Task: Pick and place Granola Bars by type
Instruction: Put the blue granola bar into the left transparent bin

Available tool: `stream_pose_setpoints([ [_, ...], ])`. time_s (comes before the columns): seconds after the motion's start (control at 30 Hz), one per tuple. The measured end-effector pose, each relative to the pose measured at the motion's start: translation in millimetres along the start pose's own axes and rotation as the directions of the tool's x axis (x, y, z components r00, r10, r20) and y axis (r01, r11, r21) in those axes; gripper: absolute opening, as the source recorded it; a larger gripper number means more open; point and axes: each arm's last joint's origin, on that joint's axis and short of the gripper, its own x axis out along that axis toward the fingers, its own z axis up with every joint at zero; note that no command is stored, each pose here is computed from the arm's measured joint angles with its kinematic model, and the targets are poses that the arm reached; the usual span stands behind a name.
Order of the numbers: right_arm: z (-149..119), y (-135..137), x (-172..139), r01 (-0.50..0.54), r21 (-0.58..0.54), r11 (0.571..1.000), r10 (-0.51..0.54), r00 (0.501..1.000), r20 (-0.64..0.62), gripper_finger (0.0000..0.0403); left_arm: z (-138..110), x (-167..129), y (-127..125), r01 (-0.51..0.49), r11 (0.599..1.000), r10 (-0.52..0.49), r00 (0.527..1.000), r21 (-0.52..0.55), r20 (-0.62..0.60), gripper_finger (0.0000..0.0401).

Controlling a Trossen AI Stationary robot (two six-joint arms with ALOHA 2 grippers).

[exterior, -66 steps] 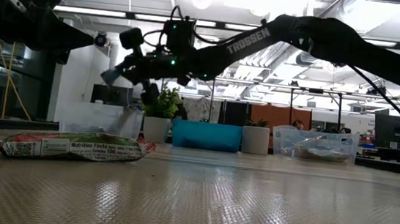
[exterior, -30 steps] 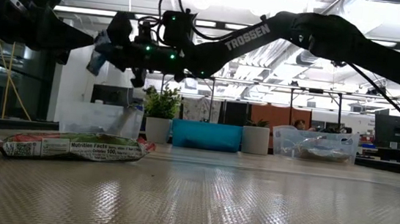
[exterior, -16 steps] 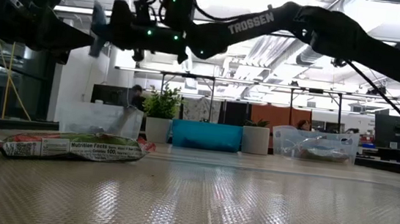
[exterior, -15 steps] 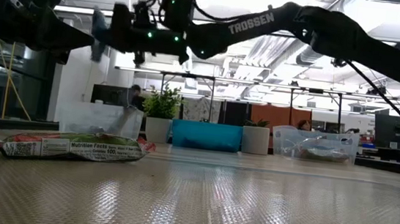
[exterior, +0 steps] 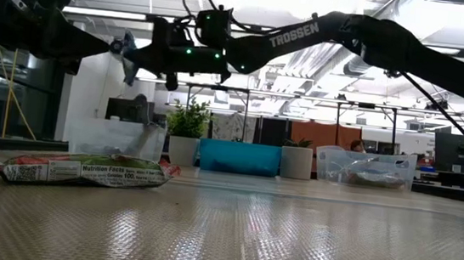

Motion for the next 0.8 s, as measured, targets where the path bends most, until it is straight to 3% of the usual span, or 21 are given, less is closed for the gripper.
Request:
stream_pose_setpoints([
  [0.2,10,-9,-9,-0.074,0.048,0.996,0.074,0.997,-0.005,0.0021,0,0,0,0.000,1.000,0.000,1.000,0.000,0.000,0.0001],
  [0.43,41,-9,-25,-0.156,0.082,0.984,0.155,0.988,0.021,0.0023,0,0,0,0.001,1.000,-0.001,1.000,0.000,0.000,0.0001],
  [0.8,52,-33,-47,-0.191,0.220,0.957,0.201,0.979,-0.024,0.0021,0,0,0,0.001,1.000,-0.001,1.000,0.000,0.000,0.0001],
])
